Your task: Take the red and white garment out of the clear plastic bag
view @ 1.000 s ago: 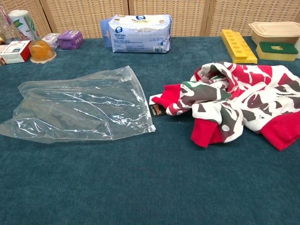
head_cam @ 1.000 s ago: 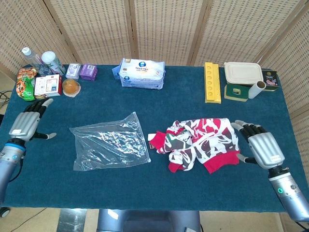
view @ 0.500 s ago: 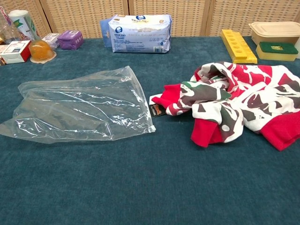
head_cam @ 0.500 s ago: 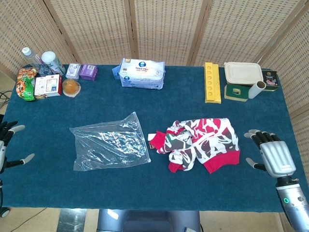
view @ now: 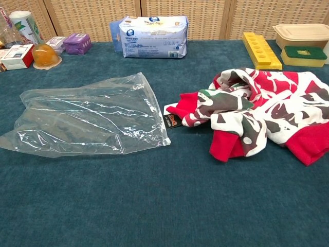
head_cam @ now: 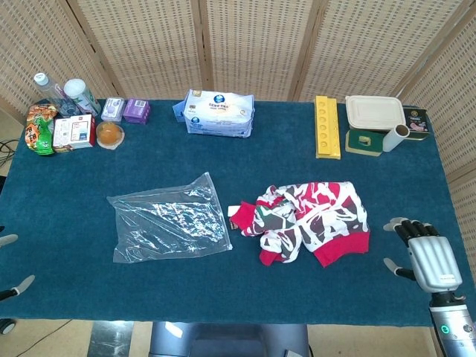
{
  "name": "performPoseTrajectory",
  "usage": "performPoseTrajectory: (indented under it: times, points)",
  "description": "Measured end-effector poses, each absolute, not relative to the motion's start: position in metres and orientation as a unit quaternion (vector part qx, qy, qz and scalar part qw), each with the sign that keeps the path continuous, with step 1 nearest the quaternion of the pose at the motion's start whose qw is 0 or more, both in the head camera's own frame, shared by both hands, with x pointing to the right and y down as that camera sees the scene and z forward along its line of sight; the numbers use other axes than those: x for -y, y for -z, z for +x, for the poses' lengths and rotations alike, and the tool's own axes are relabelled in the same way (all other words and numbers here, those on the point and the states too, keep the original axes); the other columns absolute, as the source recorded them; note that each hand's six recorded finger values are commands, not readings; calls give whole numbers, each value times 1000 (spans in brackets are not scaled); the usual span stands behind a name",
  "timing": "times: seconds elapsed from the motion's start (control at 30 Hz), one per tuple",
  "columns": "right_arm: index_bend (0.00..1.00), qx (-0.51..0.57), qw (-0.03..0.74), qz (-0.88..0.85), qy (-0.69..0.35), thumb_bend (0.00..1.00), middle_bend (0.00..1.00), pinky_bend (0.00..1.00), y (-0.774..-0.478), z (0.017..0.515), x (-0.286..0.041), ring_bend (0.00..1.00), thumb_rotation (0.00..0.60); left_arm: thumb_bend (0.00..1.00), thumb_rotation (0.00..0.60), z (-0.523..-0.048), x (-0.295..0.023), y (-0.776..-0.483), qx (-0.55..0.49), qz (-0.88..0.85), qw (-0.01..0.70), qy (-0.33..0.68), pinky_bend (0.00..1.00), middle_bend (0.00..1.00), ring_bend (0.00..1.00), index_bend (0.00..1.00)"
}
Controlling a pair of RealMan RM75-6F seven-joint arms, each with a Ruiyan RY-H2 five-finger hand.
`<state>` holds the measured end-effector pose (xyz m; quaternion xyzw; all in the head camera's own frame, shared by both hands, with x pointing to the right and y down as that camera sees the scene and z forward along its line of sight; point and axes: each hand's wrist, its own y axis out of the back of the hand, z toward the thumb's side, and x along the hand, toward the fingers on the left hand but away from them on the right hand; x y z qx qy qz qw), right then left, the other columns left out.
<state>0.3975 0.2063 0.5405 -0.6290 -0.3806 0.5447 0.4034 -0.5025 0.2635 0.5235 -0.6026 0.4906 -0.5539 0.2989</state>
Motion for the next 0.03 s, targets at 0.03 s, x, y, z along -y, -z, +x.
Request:
performPoseTrajectory:
  times: [0.03]
  points:
    - [352,381,403,-631,-542,219,319,324,-540,397,-208,330,600,92,600,-501,-263,-523,-491,-603,300,552,186,151,64,255]
